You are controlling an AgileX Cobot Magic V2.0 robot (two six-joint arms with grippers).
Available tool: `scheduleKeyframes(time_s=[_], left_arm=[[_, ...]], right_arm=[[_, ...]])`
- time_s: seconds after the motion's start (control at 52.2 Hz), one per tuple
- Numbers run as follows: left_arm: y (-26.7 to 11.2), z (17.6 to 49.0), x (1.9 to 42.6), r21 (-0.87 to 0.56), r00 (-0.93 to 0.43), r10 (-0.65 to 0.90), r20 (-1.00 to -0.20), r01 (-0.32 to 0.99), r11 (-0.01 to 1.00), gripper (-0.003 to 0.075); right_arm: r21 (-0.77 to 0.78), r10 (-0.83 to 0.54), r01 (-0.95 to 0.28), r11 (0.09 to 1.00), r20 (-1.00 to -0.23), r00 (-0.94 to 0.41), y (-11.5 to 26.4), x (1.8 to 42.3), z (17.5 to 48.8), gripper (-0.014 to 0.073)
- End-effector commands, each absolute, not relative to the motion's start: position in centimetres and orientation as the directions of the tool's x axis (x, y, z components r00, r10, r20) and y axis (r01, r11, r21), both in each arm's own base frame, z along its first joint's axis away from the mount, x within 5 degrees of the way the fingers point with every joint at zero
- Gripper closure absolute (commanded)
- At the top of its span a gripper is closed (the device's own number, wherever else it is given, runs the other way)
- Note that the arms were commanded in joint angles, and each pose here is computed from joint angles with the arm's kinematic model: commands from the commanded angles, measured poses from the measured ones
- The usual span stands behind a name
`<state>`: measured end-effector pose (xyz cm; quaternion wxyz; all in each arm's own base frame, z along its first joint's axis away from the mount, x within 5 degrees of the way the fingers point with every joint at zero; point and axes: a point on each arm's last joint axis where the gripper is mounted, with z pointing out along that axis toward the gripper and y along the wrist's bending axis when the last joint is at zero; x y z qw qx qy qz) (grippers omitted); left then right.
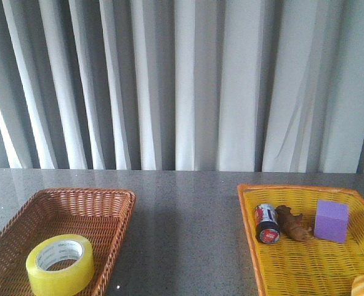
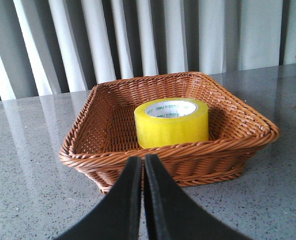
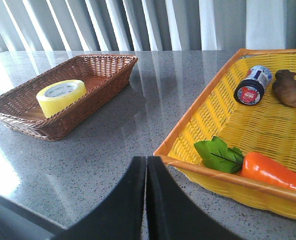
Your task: Transfer tape with both arms
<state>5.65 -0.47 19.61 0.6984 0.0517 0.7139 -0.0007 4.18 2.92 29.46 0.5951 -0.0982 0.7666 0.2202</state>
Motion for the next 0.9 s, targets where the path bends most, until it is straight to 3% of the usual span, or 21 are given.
scheduleKeyframes(time_s=[0.0, 0.192, 0.307, 0.594, 0.882], left_arm=[[-0.3, 21.1, 5.5, 0.058, 0.084, 0.053, -0.995, 0.056, 0.997, 0.0727], [-0.3, 21.1, 5.5, 0.058, 0.084, 0.053, -0.995, 0.056, 0.997, 0.0727], [-0.3, 21.1, 5.5, 0.058, 0.084, 0.053, -0.995, 0.056, 0.997, 0.0727], [-0.3, 21.1, 5.5, 0.058, 0.084, 0.053, -0.995, 0.056, 0.997, 0.0727], [-0.3, 21.1, 5.5, 0.058, 0.084, 0.053, -0.995, 0.056, 0.997, 0.0727]], right_arm=[[0.225, 0.152, -0.406, 0.886, -0.967, -0.203, 2.8, 4.5, 30.8, 0.0600], [0.115, 0.059, -0.361, 0.926, -0.985, -0.163, 2.4, 4.9, 30.2, 0.0600], [0.038, 0.012, -0.269, 0.962, -0.995, -0.098, 1.8, 5.9, 27.7, 0.0600], [0.110, 0.118, -0.093, 0.990, -0.989, 0.090, 0.5, 5.8, 20.6, 0.0600], [0.108, 0.103, 0.039, 0.993, -0.987, 0.124, -0.3, 5.5, 20.7, 0.0600]])
